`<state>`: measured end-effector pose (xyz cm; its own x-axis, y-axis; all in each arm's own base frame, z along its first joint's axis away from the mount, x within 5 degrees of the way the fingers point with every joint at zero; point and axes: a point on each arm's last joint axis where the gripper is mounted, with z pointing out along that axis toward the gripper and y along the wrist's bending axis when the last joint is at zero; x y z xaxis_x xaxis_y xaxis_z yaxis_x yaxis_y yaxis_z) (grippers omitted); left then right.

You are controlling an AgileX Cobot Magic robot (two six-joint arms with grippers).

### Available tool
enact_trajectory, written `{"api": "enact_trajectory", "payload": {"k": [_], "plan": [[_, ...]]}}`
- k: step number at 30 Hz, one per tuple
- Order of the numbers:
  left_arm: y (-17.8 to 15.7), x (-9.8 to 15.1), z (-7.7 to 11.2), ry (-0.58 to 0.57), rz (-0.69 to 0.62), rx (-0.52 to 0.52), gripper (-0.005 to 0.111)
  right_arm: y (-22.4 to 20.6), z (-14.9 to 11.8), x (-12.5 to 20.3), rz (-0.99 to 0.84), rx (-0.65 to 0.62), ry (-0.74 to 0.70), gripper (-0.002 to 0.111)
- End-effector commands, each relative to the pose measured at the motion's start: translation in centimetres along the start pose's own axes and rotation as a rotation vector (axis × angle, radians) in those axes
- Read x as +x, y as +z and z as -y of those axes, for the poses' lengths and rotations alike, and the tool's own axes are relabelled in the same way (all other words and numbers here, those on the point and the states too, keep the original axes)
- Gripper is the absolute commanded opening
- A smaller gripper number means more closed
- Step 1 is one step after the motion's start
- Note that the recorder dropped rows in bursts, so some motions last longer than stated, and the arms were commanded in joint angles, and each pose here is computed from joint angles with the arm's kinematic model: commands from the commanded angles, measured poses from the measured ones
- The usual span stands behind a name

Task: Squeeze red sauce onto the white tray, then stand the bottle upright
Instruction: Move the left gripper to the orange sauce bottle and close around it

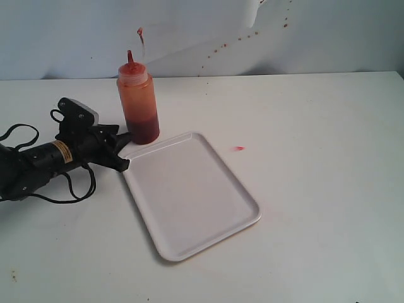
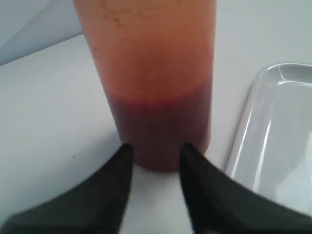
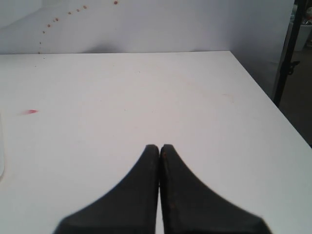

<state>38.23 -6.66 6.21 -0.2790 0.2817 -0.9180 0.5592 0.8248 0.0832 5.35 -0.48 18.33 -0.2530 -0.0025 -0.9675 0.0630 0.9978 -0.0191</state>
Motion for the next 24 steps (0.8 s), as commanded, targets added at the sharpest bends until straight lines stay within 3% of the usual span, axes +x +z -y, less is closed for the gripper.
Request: {"api": "enact_trajectory", "payload": {"k": [1,2,8,16,19,21,24], "plan": [[0.1,-0.2,-0.2,-0.048,0.015,-0.003,0.098,0.0,0.0,0.1,0.002,0.006,0.001,0.0],[0.1,-0.4,-0.1,-0.053,0.031,0.0,0.105,0.0,0.0,0.1,0.002,0.006,0.001,0.0],[0.1,-0.6,-0.1,-0.053,0.053,0.009,0.104,0.0,0.0,0.1,0.002,0.006,0.001,0.0],[0.2,-0.4,-0.5,-0.177,0.104,-0.042,0.104,0.0,0.0,0.1,0.002,0.006,0.001,0.0],[1.0,0.5,-0.3,-0.214,0.136,-0.008,0.104,0.0,0.0,0.1,0.002,0.006,0.001,0.0],[2.2,1.0,0.0,-0.215,0.151,0.071,0.104,0.0,0.0,0.1,0.002,0.006,0.001,0.0],[3.6,0.8,-0.7,-0.223,0.187,0.079,0.104,0.0,0.0,0.1,0.002,0.006,0.001,0.0]]}}
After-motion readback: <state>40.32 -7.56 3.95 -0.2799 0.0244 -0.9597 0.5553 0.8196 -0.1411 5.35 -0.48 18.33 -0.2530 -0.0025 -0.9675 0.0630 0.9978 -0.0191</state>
